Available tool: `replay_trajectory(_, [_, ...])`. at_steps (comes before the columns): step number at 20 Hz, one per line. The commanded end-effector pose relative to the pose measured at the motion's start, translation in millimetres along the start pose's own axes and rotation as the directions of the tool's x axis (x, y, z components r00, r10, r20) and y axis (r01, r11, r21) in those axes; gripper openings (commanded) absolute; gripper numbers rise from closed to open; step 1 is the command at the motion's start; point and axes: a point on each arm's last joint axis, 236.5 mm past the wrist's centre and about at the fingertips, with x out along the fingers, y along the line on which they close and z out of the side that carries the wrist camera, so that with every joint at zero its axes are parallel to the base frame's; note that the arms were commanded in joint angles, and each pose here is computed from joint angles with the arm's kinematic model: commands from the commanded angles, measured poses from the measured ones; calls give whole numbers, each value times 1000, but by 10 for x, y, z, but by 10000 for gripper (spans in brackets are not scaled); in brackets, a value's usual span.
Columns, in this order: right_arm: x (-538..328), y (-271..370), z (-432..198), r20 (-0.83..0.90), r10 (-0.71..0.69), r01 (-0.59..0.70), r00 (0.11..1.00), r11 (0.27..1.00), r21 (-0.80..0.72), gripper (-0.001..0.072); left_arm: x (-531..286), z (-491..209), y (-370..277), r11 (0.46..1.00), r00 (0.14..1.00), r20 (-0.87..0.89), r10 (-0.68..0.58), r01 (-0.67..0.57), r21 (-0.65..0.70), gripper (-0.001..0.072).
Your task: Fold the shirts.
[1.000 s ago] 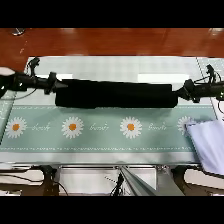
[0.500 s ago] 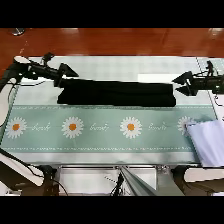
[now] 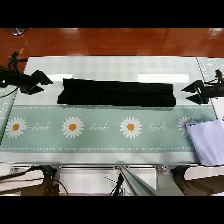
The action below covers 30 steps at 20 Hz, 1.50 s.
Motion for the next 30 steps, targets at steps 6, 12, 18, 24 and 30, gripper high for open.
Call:
replay_trajectory(6, [634, 331, -211, -107, 45, -50, 993, 997, -51, 622, 110, -696, -824, 981, 995, -8, -100, 100, 166, 703])
replay_trajectory(12, [712, 563, -352, -155, 69, -86, 986, 990, -108, 21, 410, -993, -1233, 956, 989, -72, -132, 146, 253, 690])
replay_trajectory(18, [-71, 863, -656, -148, 29, -72, 989, 953, -293, 21, 514, -1164, -1649, 913, 974, -105, -203, 227, 340, 25])
replay_trajectory(24, [-886, 1196, -1370, 68, -7, 36, 998, 902, -431, 21, 1038, -1567, -2572, 832, 946, -214, -244, 318, 455, 25])
replay_trajectory(30, [-1335, 1499, -1899, 207, 60, 45, 976, 882, -468, 21, 1643, -2429, -3371, 762, 875, -436, -209, 426, 489, 25])
